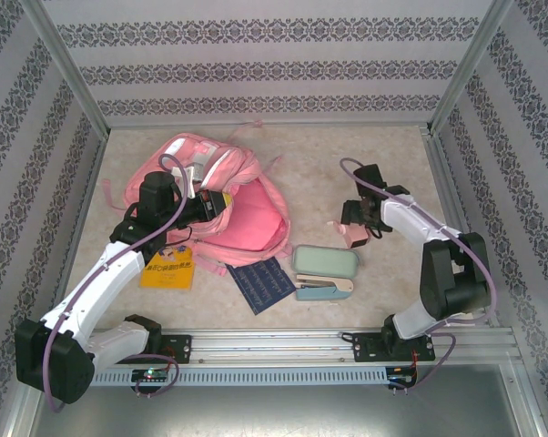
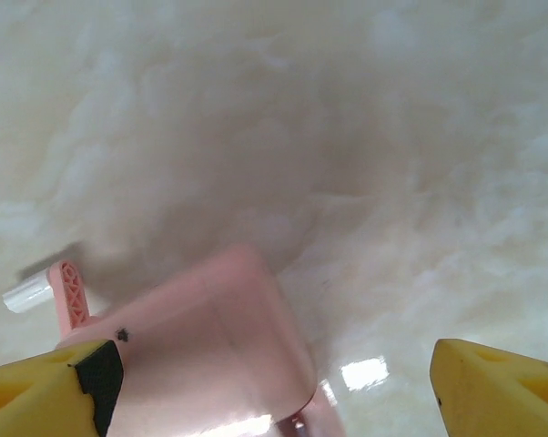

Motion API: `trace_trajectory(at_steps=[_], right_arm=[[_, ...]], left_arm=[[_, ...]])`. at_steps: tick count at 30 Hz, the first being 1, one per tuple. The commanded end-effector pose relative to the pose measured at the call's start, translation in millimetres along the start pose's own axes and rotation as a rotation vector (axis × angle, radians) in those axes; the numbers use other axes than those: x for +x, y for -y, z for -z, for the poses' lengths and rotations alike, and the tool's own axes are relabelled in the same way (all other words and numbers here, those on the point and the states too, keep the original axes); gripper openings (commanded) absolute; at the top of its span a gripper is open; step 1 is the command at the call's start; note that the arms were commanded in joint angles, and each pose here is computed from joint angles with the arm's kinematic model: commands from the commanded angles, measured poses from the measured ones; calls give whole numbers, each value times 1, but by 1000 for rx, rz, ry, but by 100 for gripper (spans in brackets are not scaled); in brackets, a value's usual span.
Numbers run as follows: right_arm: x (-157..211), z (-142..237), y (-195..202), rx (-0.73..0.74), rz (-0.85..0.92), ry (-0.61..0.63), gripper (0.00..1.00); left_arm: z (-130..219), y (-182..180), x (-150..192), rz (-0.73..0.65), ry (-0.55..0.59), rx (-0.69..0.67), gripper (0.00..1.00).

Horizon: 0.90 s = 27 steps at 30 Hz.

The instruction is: Pack the student bag

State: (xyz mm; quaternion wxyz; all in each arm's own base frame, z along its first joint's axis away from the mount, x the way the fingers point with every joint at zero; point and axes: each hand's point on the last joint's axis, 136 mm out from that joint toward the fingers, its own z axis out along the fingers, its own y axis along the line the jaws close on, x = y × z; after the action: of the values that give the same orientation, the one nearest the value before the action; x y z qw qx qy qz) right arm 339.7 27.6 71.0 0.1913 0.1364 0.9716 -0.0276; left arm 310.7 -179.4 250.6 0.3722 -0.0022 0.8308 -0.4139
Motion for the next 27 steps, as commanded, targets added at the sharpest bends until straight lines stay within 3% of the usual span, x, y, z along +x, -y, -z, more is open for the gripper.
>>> trace_trajectory(at_steps=[1,7,15,22,27], right_arm=[[0,-11,11,-16,-121,-20,87],[2,-5,10,-74,-170,-23,85],[20,22,-15,-175,2,-6,87],[34,5,-10,-117,100,-41,97],[37,-5,-12,-104,134,-75,97]], left_arm=[[6,25,-16,-20,54,103,0],[5,23,-15,-20,52,99,0],[3,23,-15,-16,44,101,0],[2,25,-15,-13,41,112,0],[3,25,-15,-11,44,115,0]])
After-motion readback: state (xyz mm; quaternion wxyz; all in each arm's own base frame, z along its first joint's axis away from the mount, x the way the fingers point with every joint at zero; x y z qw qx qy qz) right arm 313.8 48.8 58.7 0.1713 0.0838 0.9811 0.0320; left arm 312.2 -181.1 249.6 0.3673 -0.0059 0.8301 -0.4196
